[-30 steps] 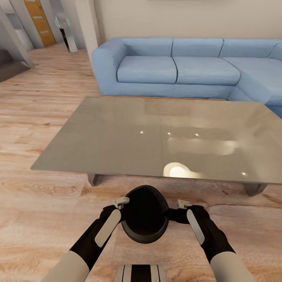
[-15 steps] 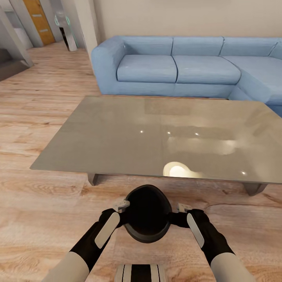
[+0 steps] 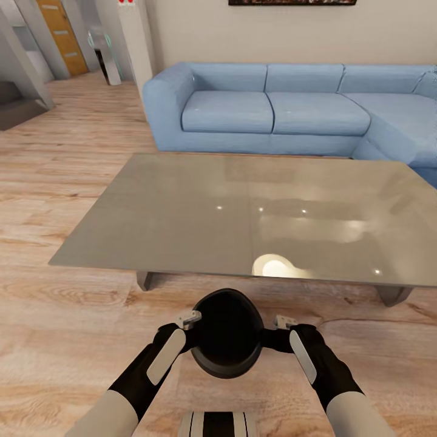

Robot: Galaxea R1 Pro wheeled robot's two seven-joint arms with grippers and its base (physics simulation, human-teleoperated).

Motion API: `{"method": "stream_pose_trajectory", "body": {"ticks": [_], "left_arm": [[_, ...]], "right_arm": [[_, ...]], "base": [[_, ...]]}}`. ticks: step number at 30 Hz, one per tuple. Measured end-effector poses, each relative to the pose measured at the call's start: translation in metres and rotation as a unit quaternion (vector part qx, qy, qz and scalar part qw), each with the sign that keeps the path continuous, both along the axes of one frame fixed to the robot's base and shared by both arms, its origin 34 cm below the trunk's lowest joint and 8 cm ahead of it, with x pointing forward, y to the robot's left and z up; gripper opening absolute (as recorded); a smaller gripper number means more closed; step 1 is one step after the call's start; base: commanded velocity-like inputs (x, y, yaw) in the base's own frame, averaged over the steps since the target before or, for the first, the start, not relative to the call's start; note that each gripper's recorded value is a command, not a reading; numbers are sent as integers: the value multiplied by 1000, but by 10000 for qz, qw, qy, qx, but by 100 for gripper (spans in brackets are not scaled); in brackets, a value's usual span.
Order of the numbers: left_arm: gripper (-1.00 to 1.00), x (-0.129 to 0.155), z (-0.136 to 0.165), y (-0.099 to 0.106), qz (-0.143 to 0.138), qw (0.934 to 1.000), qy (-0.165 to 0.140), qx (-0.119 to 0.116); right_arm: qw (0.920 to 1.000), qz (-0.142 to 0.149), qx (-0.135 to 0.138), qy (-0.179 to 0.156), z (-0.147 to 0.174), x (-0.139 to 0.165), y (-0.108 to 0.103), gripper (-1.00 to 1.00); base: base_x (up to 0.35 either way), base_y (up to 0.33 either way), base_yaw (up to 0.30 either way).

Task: Place each of the two pumpkins and all three candles from the living room inside a cabinet in the living room (use any cabinet), then make sure every cabinet is closed, and position the cauldron so it is next to a table in the living room.

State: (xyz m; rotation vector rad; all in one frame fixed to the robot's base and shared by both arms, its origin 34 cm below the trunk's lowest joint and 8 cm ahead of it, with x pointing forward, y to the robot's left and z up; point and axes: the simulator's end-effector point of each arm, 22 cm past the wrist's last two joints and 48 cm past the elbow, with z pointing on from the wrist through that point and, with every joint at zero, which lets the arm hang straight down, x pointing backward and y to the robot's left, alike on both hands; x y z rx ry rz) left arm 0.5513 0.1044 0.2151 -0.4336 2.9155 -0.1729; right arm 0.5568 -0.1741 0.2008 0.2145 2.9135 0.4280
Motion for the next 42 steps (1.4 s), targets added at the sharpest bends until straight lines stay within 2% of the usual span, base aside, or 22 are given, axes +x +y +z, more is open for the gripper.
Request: {"method": "stream_pose_trajectory", "body": {"ticks": [22, 42], "left_arm": [[100, 24, 46, -2, -11, 9990, -449, -16], [100, 41, 89, -2, 2, 9964, -846, -24]], "right_arm": [[9990, 29, -48, -437, 45, 23, -1, 100], [9964, 26, -57, -848, 88, 43, -2, 100]], "base": [[0, 0, 0], [-126, 29, 0]]}}
